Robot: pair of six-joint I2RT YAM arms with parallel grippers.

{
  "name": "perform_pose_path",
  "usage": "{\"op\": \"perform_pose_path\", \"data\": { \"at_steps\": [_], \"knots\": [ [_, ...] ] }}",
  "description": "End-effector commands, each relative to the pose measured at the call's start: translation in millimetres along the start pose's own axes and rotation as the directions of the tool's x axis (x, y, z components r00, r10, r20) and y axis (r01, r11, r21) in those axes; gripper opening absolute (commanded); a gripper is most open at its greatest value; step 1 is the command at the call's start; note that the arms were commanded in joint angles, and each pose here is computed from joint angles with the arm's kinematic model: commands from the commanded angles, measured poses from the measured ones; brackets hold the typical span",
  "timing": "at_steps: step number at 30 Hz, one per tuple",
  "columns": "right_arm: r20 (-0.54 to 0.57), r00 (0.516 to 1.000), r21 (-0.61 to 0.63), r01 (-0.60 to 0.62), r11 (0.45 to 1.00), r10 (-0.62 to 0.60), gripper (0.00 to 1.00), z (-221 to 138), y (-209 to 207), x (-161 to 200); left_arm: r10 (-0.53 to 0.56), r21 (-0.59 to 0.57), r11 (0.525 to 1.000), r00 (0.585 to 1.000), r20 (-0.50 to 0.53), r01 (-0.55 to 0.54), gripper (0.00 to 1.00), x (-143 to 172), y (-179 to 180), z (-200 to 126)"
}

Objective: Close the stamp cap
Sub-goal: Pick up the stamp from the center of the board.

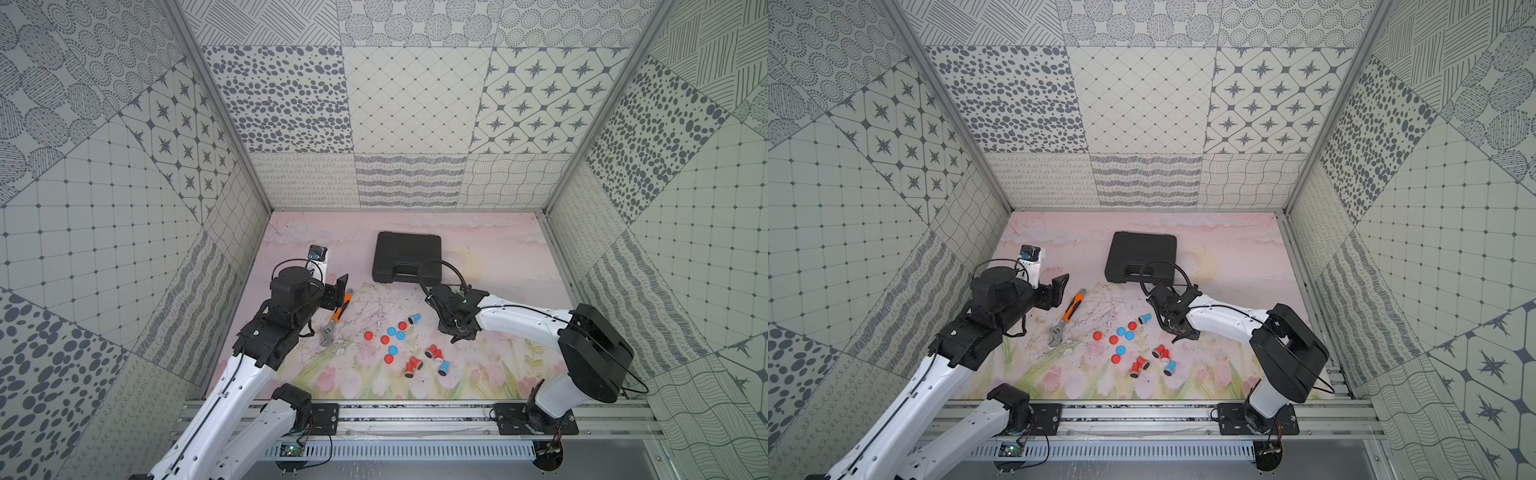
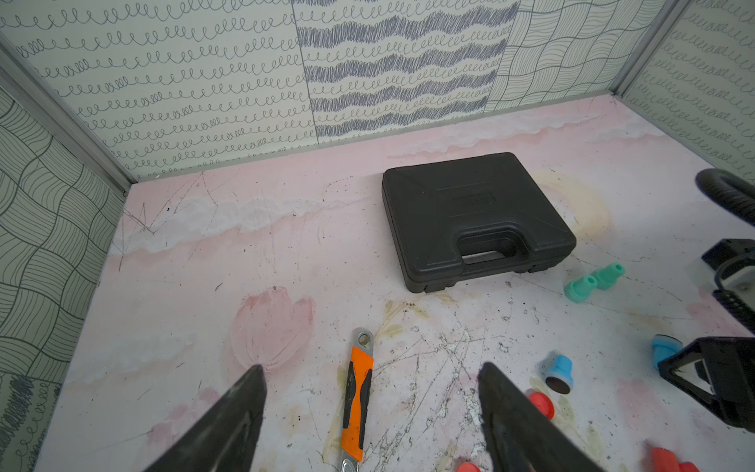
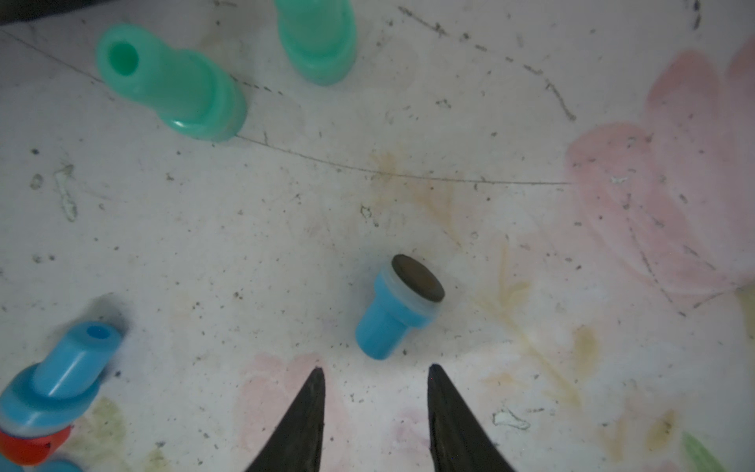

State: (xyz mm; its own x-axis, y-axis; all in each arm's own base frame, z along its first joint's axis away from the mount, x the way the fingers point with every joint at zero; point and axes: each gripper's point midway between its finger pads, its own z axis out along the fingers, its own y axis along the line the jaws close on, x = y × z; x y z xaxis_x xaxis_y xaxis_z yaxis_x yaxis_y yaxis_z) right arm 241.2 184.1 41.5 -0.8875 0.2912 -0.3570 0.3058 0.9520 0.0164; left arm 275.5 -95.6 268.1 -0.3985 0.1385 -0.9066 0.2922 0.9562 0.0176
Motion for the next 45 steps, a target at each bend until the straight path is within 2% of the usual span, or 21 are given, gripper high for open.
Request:
{"op": "perform_pose_path", "data": {
  "at_steps": [1,14,33,38,45],
  "knots": [
    [0.043,0.997,0.016,-0.059,0.998,0.058,0.42,10.9,-1.8,-5.4,0.002,0.006,1.000,1.000,0.012,-0.002,0.82,-2.0,-0.2,2.1],
    [0.051,0.997,0.036,-0.058,0.998,0.056,0.38,29.6,-5.6,-8.3,0.002,0.007,1.000,1.000,0.008,-0.002,0.82,-1.9,-0.4,3.9],
    [0.043,0.999,0.066,-0.017,0.998,0.014,0.22,29.7,-12.2,-8.1,0.004,0.004,1.000,1.000,0.005,-0.004,0.82,-1.1,0.2,4.2],
    [0.062,0.998,0.044,0.007,0.999,-0.009,0.16,18.2,-12.0,-13.8,0.004,0.011,1.000,1.000,0.004,-0.004,0.82,-0.8,-1.0,4.8],
    [0.127,0.979,-0.028,0.162,0.986,-0.157,0.16,-17.6,-5.3,-32.0,-0.014,0.097,0.995,1.000,-0.006,0.015,0.81,-0.8,-16.6,11.5]
  ]
}}
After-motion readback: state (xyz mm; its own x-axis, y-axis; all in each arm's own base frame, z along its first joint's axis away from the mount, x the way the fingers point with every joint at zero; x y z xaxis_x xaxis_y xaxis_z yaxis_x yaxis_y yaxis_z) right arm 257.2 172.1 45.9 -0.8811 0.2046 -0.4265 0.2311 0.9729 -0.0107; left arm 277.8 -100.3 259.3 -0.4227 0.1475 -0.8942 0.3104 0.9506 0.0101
